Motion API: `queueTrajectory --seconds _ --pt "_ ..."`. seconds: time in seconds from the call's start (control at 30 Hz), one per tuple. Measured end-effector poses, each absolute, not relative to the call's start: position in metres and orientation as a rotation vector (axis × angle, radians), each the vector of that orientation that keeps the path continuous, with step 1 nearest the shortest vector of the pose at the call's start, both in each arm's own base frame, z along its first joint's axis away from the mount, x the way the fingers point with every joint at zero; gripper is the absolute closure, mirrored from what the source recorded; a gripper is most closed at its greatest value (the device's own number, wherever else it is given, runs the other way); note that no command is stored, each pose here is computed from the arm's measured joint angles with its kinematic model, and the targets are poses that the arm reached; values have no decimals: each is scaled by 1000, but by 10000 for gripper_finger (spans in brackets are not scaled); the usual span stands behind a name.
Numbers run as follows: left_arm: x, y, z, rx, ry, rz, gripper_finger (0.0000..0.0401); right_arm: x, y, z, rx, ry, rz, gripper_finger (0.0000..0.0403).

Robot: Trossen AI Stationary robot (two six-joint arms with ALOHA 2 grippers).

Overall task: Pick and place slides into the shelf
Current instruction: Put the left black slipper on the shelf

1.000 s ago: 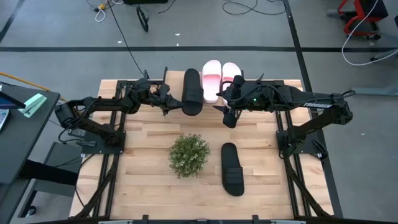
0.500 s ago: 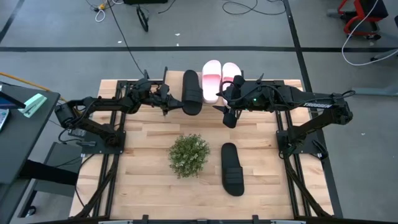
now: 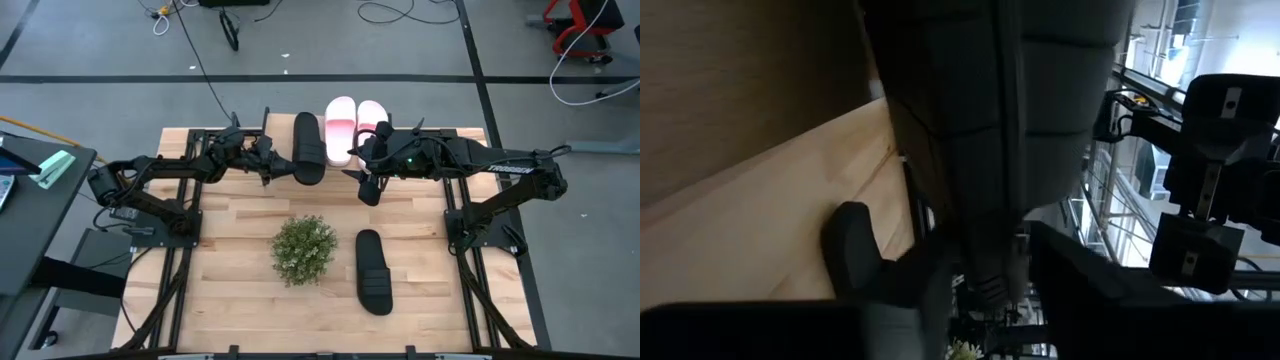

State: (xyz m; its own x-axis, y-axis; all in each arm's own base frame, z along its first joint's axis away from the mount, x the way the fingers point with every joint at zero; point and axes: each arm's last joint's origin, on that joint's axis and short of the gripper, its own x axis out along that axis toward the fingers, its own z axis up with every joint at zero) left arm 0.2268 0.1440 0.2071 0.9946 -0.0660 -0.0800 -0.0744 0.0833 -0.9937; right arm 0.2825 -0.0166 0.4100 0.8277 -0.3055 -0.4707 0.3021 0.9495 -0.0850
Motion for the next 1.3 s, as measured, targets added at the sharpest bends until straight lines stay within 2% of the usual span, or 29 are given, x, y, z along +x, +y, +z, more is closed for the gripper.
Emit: queueTrajectory --seconds 0.17,0.33,0.47,0.93,1.07,1.3 --pt "227 144 207 -1490 112 11 194 283 -16 410 -5 500 -320 163" --pt "227 145 207 -1503 102 24 163 283 -16 410 -5 500 -319 163" --pt "227 146 207 -1541 72 63 166 283 -16 410 -5 501 -320 163" --pt "226 147 204 -1571 68 119 216 283 -16 410 -7 502 -319 163" --pt "226 146 204 -1564 73 115 215 283 -16 410 -7 501 -319 163" --pt "226 146 203 -1560 83 106 188 283 -16 410 -6 501 -320 163"
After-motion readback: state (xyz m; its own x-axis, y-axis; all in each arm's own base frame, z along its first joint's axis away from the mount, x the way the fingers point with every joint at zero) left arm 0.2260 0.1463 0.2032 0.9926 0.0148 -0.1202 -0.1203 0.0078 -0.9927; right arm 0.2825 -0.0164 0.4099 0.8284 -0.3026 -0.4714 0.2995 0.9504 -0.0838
